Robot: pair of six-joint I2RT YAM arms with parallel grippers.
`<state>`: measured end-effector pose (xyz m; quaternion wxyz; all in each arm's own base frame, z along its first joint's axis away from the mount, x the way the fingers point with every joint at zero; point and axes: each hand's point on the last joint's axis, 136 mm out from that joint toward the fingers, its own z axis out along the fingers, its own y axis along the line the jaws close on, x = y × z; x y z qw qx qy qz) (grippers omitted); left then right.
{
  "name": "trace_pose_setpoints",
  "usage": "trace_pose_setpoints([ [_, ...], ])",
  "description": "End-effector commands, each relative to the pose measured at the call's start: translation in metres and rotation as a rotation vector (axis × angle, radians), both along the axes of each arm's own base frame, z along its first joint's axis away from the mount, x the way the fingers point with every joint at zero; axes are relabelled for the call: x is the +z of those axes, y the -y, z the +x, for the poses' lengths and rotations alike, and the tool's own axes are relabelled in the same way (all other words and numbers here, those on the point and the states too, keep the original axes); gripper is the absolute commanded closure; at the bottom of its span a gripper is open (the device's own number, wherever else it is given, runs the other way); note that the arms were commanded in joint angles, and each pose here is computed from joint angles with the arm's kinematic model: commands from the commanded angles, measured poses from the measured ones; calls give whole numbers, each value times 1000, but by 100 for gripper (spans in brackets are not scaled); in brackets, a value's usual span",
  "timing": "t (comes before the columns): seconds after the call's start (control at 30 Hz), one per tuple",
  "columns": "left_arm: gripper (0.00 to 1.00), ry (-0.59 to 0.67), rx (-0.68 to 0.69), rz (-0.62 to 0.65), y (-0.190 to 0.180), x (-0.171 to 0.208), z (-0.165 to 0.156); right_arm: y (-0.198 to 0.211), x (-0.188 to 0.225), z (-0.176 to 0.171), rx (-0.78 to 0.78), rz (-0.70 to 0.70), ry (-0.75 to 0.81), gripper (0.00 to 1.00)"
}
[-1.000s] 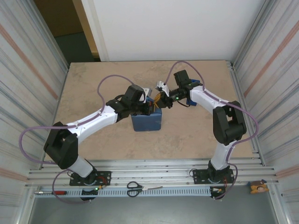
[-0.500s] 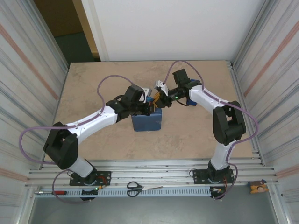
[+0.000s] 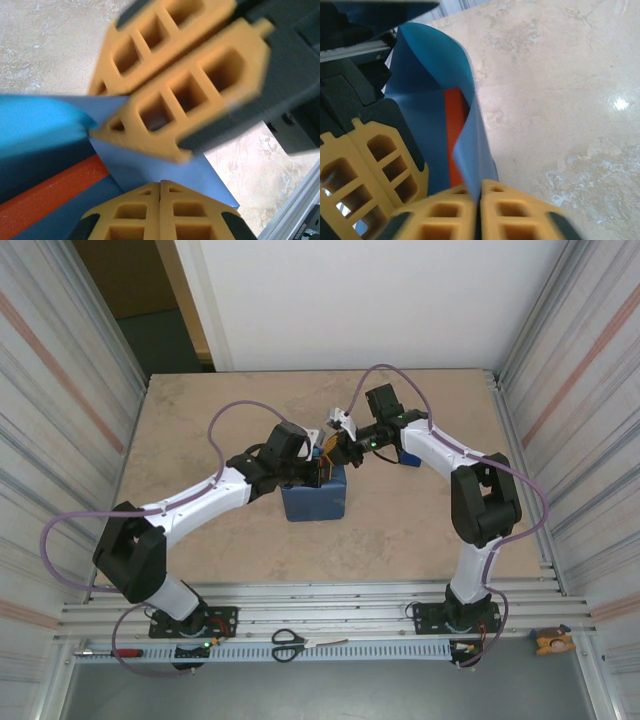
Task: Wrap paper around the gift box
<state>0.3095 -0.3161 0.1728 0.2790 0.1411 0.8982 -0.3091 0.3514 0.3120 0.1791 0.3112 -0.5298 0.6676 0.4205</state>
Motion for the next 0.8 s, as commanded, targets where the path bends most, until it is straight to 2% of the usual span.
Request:
trace_pose_setpoints([
  [0.0, 100, -110, -19, 103, -13, -39, -22, -10, 20, 5, 15, 75, 6, 75],
  [0.07, 100, -110, -20, 104, -14, -39, -22, -13, 22, 6, 18, 92, 1, 69],
  [0.13, 100, -110, -19, 104, -13, -39, -22, -16, 23, 6, 26, 101, -4, 71],
  [0.17, 100, -110, -21, 103, -13, -39, -22, -18, 23, 5, 31, 100, -6, 73],
  [0.3, 100, -110, -21, 105, -14, -39, -22, -19, 23, 6, 34, 103, -10, 99],
  [0.33, 100, -111, -23, 104, -13, -39, -22, -19, 23, 6, 27, 101, -8, 100],
  [0.43, 100, -110, -22, 104, -14, -39, -23, -17, 30, 5, 30, 116, -5, 98],
  [0.5, 100, -112, -22, 106, -14, -40, -23, -18, 34, 4, 30, 123, -4, 78],
  [0.53, 100, -112, -20, 106, -14, -40, -23, -18, 35, 5, 28, 125, -3, 78],
  [0.63, 100, -111, -21, 104, -14, -40, -22, -17, 34, 11, 1, 119, 1, 95],
  [0.67, 100, -113, -20, 103, -14, -40, -23, -17, 34, 13, -13, 120, -5, 96],
  [0.73, 100, -115, -21, 104, -13, -41, -23, -15, 39, 14, -20, 138, -10, 95],
  [0.77, 100, -114, -21, 102, -13, -40, -23, -14, 42, 14, -32, 142, -9, 87],
])
